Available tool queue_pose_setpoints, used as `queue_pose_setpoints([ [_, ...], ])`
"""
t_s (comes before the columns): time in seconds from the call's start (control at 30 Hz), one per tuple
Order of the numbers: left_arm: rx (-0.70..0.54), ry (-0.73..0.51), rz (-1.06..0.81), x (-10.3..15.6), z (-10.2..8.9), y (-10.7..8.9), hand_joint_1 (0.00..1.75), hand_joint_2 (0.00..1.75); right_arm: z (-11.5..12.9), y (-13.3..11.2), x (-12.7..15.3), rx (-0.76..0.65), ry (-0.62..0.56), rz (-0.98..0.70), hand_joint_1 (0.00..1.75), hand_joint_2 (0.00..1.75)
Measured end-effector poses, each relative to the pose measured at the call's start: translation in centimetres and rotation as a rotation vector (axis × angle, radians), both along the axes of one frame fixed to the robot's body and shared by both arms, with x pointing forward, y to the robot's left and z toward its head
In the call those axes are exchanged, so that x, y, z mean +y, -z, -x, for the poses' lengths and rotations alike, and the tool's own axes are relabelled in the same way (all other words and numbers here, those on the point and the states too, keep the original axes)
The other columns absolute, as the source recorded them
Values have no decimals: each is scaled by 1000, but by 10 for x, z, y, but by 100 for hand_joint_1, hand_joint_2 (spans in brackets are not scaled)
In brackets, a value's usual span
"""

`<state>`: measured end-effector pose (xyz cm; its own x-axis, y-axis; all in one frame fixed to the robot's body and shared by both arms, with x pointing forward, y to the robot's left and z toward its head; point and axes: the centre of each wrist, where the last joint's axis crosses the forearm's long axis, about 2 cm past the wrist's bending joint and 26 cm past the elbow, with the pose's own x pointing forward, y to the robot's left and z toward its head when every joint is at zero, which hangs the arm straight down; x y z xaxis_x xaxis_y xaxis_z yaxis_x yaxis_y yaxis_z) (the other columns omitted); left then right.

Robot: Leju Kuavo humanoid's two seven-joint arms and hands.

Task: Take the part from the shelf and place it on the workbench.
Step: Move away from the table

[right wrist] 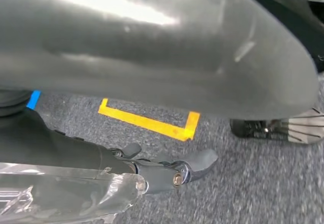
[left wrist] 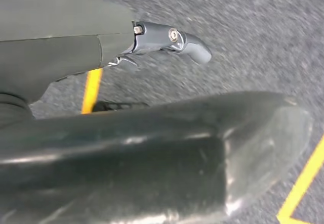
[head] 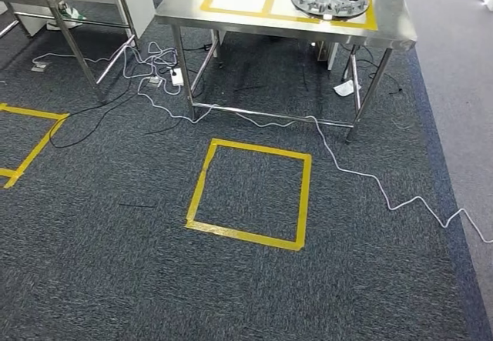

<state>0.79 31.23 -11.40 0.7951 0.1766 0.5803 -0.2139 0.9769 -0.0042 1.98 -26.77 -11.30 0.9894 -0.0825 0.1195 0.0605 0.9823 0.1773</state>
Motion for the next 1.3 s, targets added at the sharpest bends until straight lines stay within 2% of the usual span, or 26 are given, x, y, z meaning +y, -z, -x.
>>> queue_pose_setpoints([
  [0.77, 9, -16, -29, 3, 3, 0, 0, 0, 3, 0, -2, 65, -41, 46, 0, 0],
  [1.1, 12, -84, -56, 31, 7, -2, 0, 0, 4, 1, -31, 119, -14, 151, 0, 0],
  [1.3, 8, -85, -35, 25, 7, -1, 0, 0, 4, 1, -32, 107, -16, 154, 0, 0],
])
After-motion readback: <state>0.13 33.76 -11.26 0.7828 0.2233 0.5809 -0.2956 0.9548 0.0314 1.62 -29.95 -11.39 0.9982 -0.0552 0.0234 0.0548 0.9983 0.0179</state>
